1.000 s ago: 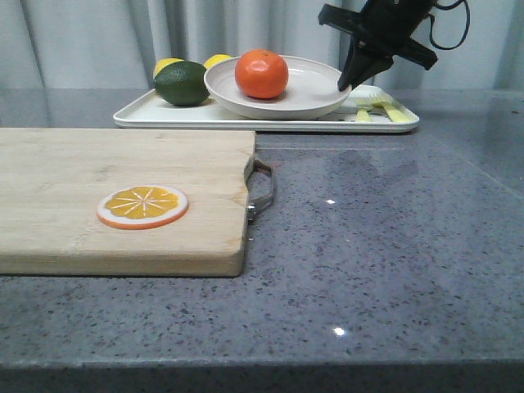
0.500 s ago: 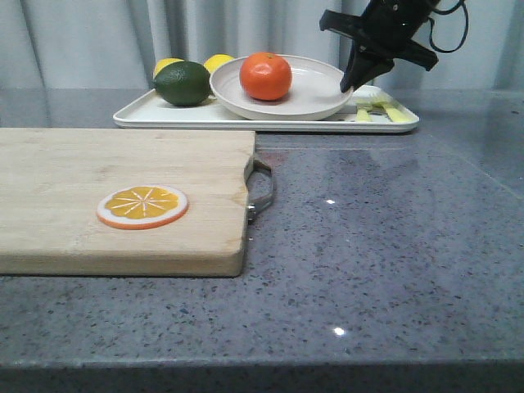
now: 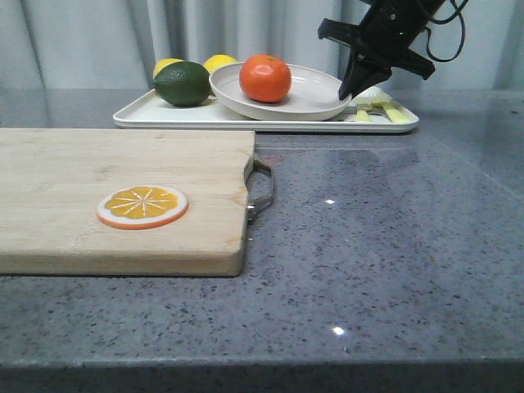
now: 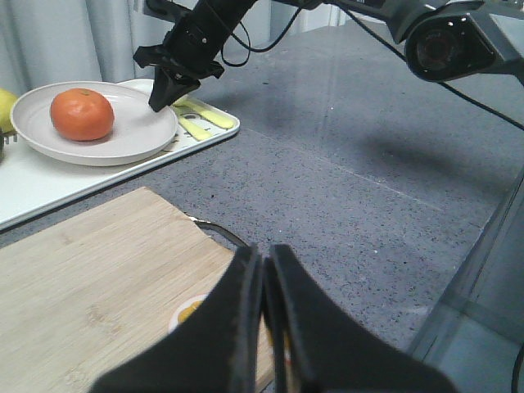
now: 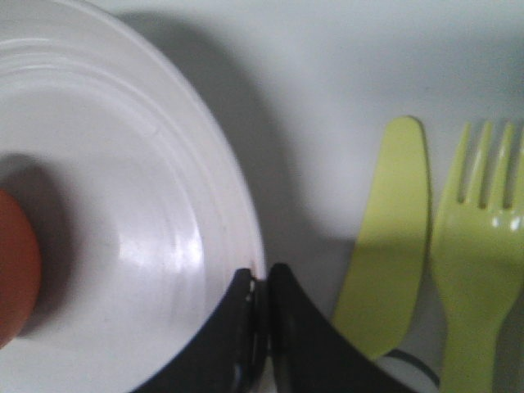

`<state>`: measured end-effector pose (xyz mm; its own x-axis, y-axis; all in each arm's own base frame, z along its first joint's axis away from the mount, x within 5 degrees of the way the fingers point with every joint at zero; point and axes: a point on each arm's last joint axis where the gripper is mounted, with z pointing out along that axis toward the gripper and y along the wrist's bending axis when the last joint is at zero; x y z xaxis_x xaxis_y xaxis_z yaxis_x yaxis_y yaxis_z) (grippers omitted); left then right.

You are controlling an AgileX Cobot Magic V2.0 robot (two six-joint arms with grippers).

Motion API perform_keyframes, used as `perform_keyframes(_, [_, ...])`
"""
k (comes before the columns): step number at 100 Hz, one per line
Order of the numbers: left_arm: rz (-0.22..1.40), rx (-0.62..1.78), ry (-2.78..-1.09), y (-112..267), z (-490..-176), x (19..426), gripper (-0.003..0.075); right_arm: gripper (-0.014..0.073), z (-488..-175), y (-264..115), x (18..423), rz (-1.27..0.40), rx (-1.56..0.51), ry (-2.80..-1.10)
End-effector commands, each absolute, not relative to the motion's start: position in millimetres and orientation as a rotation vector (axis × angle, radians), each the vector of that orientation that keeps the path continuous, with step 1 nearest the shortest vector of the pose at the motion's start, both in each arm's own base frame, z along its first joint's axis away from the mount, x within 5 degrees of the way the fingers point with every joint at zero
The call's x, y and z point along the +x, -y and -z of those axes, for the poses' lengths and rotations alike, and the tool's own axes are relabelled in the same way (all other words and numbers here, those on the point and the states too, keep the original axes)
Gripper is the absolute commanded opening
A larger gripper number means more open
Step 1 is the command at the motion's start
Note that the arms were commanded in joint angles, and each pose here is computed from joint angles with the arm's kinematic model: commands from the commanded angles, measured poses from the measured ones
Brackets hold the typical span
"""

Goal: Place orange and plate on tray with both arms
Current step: 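Lower the plate onto the tray, open the right gripper and withdraw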

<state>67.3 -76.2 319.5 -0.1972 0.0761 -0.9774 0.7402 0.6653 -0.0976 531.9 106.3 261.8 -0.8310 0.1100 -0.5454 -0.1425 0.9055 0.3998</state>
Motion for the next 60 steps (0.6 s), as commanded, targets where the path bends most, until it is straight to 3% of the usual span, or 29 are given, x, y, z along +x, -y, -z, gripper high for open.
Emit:
perform_keyframes(1, [0.711,0.614,-1.591,76,-335,69,-0.0020,0.0169,-309,-106,524,-0.593,-0.045,-2.351])
perform_keyframes(12, [0.711,0.614,-1.591,76,-335,69,-0.0020,0.0252,-311,-105,524,-0.592,-0.043,-2.339])
perform_keyframes(37, [0.711,0.614,-1.591,76,-335,69,-0.0020,0.0258,-351,-103,510,-0.588,-0.076,-2.253])
perform_keyframes(53, [0.711,0.614,-1.591,76,-335,69,-0.0020,0.0244,-382,-100,492,-0.545,-0.149,-2.223])
perform_keyframes(60, [0.711,0.614,-1.591,76,-335,69,-0.0020,0.0165,-394,-97,483,-0.498,-0.167,-2.229])
